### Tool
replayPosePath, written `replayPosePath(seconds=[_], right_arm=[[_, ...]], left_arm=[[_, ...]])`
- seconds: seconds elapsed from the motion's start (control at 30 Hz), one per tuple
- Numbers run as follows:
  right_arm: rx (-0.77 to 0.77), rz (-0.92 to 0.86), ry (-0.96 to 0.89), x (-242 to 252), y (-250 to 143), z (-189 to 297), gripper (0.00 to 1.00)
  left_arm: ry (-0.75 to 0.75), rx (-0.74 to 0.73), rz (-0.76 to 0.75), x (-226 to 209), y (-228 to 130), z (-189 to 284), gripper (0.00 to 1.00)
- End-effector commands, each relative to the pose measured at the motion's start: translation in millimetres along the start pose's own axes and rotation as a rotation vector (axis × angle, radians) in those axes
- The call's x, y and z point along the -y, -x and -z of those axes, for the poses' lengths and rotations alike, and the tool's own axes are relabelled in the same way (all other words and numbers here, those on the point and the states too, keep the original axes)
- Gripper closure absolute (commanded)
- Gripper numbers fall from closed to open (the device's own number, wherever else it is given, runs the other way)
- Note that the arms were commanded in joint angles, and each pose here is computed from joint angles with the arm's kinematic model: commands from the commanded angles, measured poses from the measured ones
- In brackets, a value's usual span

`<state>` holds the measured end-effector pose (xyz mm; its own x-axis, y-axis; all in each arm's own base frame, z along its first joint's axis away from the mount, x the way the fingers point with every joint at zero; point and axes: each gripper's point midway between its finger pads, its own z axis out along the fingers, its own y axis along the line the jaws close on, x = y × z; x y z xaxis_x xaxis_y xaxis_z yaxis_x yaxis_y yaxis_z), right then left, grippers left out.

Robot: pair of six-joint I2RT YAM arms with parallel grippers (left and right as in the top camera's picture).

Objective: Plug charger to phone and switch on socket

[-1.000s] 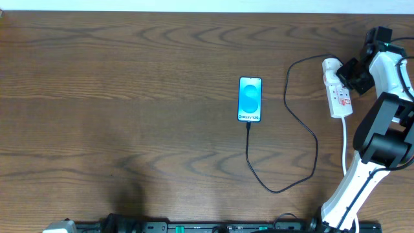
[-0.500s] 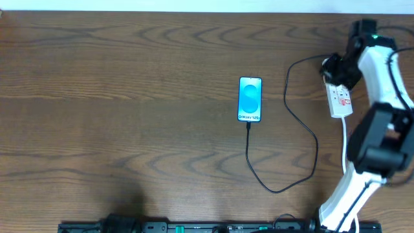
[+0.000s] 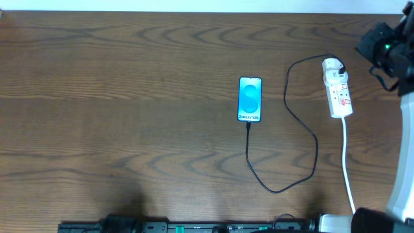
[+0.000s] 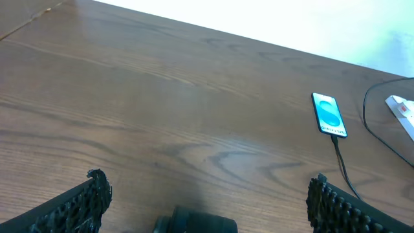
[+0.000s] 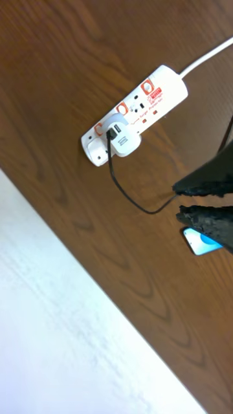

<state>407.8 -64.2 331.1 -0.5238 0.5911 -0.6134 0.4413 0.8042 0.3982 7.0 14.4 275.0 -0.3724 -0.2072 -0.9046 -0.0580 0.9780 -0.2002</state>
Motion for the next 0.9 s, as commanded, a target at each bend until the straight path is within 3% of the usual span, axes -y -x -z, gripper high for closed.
replayPosePath(seconds=[0.0,0.07,0.1,0.13,0.17,0.2,0.5,0.6,0.73,0.87], right_arm=[[0.020,0.024,0.016,-4.4,-4.3,29.6,0.92],[0.003,0.022,0.005,-0.6,-12.4,41.5,0.87],[-0.007,0.022,0.000,1.3,-16.4,45.9,0.75],[-0.023,0.020,-0.008,3.9,-21.8,50.1,0.50],[-0.047,0.018,-0.021,7.7,-29.2,54.2,0.16],[-0.072,0.016,-0.035,11.4,-36.1,57.2,0.01],[-0.467,-0.022,-0.219,55.3,-128.5,89.8,0.01],[-0.480,-0.022,-0.231,57.7,-131.7,92.0,0.01],[-0.493,0.172,-0.226,65.0,-130.0,92.7,0.01],[-0.497,0.200,-0.219,64.8,-130.0,92.6,0.01]], left_arm=[[0.017,0.013,0.011,-2.9,0.1,1.1,0.02],[0.018,0.013,0.011,-3.0,0.2,1.1,0.02],[0.018,0.013,0.011,-3.0,0.2,1.1,0.02],[0.017,0.013,0.011,-3.0,0.2,1.1,0.02],[0.017,0.013,0.011,-2.9,0.1,1.1,0.02],[0.017,0.013,0.011,-2.9,0.1,1.1,0.02],[0.017,0.013,0.011,-2.9,0.1,1.1,0.02],[0.017,0.013,0.011,-2.9,0.1,1.1,0.02],[0.017,0.013,0.011,-2.9,0.1,1.1,0.02],[0.018,0.013,0.011,-3.0,0.2,1.1,0.02]])
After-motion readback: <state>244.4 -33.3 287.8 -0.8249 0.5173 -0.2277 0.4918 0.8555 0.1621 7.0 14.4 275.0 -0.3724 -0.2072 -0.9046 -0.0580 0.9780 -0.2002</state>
